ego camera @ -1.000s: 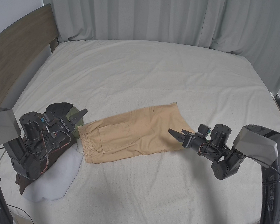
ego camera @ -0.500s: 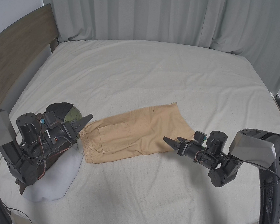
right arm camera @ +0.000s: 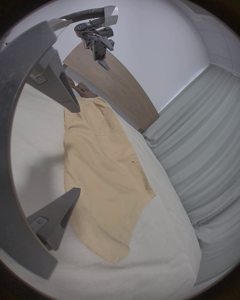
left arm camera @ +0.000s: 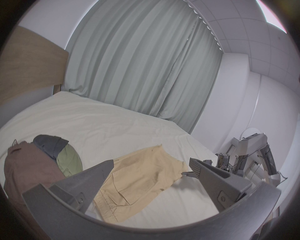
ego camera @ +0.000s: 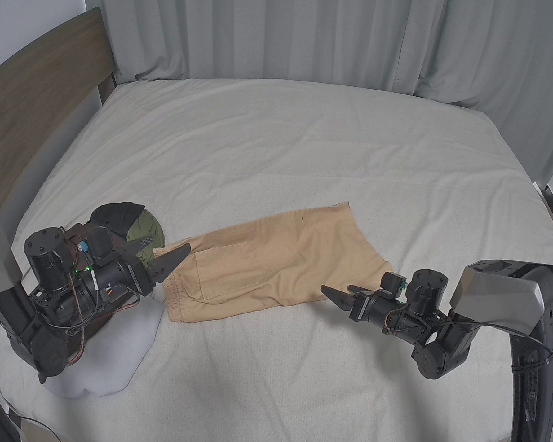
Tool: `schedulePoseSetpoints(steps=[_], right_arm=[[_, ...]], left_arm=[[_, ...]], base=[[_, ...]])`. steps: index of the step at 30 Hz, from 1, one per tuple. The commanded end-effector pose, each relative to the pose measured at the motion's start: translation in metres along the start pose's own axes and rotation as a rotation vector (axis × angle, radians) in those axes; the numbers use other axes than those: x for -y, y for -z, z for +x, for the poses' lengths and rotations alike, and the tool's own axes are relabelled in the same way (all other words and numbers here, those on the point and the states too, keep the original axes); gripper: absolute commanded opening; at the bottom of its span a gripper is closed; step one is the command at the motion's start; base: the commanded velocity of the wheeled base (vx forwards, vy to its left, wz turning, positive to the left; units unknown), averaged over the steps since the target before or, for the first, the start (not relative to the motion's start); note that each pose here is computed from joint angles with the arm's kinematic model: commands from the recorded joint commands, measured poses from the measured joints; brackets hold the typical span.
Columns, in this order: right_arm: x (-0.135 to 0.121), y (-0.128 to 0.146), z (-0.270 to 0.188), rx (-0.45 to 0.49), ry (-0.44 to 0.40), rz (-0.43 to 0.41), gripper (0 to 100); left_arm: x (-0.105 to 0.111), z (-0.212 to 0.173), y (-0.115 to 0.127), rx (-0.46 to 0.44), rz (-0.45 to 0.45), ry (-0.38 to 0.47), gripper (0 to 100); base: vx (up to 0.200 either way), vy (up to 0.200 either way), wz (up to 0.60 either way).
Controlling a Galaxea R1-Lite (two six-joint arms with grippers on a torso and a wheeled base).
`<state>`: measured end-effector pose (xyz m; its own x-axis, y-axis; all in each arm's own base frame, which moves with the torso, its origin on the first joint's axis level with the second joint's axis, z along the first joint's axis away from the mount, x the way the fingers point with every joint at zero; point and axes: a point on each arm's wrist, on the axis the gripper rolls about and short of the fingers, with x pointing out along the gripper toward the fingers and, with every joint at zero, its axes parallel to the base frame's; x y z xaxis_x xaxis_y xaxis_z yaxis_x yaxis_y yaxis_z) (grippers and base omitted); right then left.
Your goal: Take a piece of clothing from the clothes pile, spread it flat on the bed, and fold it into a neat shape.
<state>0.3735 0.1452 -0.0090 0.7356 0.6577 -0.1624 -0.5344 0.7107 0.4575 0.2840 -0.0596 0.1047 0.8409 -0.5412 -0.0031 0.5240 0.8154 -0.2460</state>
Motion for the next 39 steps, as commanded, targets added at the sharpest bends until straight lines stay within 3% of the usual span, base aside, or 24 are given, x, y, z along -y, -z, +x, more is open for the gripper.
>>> schedulePoseSetpoints(steps=[1, 7, 14, 27, 31, 39], right_arm=[[0.001, 0.005, -0.003, -0.019, 0.009, 0.008, 100], [0.002, 0.010, -0.007, -0.040, 0.018, 0.017, 100], [0.007, 0.018, -0.006, -0.060, 0.032, 0.026, 100], [0.021, 0.031, 0.010, -0.059, 0.070, 0.037, 100], [0.016, 0.022, 0.028, -0.004, 0.096, 0.133, 100], [0.006, 0.032, 0.055, -0.010, 0.099, 0.146, 100]], left_arm=[[0.005, -0.004, -0.005, 0.015, 0.040, 0.010, 100], [0.005, -0.005, -0.004, 0.011, 0.129, 0.004, 100], [0.004, -0.006, -0.004, 0.008, 0.172, -0.003, 100], [0.007, -0.008, 0.005, -0.028, 0.174, 0.004, 100], [0.007, -0.010, 0.008, -0.043, 0.167, 0.003, 100], [0.006, -0.009, 0.011, -0.054, 0.160, 0.006, 100]], base=[[0.000, 0.000, 0.00], [0.000, 0.000, 0.00], [0.000, 0.000, 0.00], [0.000, 0.000, 0.00], [0.000, 0.000, 0.00], [0.000, 0.000, 0.00]])
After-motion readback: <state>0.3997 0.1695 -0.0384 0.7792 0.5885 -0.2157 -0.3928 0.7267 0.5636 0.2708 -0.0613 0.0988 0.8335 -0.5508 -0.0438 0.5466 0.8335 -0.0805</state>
